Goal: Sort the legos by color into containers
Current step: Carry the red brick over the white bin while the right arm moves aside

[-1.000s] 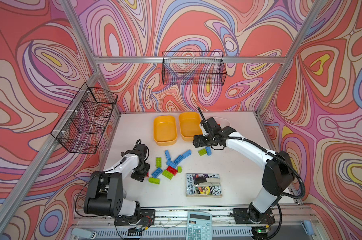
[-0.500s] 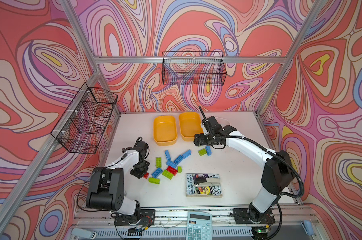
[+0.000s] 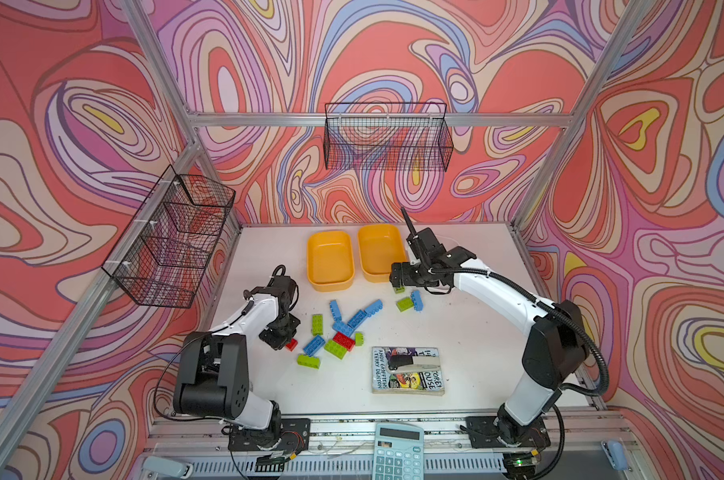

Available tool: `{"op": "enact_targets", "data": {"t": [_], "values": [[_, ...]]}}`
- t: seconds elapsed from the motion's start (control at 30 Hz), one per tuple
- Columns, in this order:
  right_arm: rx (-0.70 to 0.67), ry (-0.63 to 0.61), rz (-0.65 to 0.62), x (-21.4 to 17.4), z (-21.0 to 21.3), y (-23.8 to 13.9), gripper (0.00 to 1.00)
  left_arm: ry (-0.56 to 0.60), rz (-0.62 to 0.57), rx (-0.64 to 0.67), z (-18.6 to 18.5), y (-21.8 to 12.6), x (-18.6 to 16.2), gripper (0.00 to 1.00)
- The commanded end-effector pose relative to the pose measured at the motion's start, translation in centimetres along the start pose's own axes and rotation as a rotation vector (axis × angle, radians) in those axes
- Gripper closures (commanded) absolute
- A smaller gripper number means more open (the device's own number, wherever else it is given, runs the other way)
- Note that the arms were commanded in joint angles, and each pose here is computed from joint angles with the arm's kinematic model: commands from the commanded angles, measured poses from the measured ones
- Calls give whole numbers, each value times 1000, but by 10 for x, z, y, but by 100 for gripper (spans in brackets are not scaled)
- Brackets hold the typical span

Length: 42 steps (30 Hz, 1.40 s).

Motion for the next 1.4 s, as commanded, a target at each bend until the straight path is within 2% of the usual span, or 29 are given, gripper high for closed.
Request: {"op": "enact_targets", "data": {"t": [0.0,0.23,0.33,0.6,0.83,1.17,1.37], "values": [[-40,32,-8,7,-5,-4,2,56,-16,16,-5,-13,6,89],[-58,90,-22,8,-20,-16,2,126,-17,-71,-30,-39,3,89],[-55,127,-35,7,-29,-24,2,202,-25,-107,-52,-54,-10,89],[-89,209,-65,-2,-47,-47,2,407,21,-231,-120,-86,-64,89],[-173,266,-80,-21,-60,-77,2,598,52,-358,-183,-120,-119,89],[-271,358,-149,-40,-70,-138,2,746,231,-606,-262,-120,-212,88],[-328,393,-162,-53,-73,-167,2,716,348,-774,-299,-107,-250,87]]}}
Point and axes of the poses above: each gripper's point midway between its finger pads, its own y axis out along the fingers, its own z axis along the line the jaws close on, x = y × z, the point moved 9 cm from there along -y, back along the fingers, and after that the axes turned 15 degrees about -y, right-handed, at the moved point
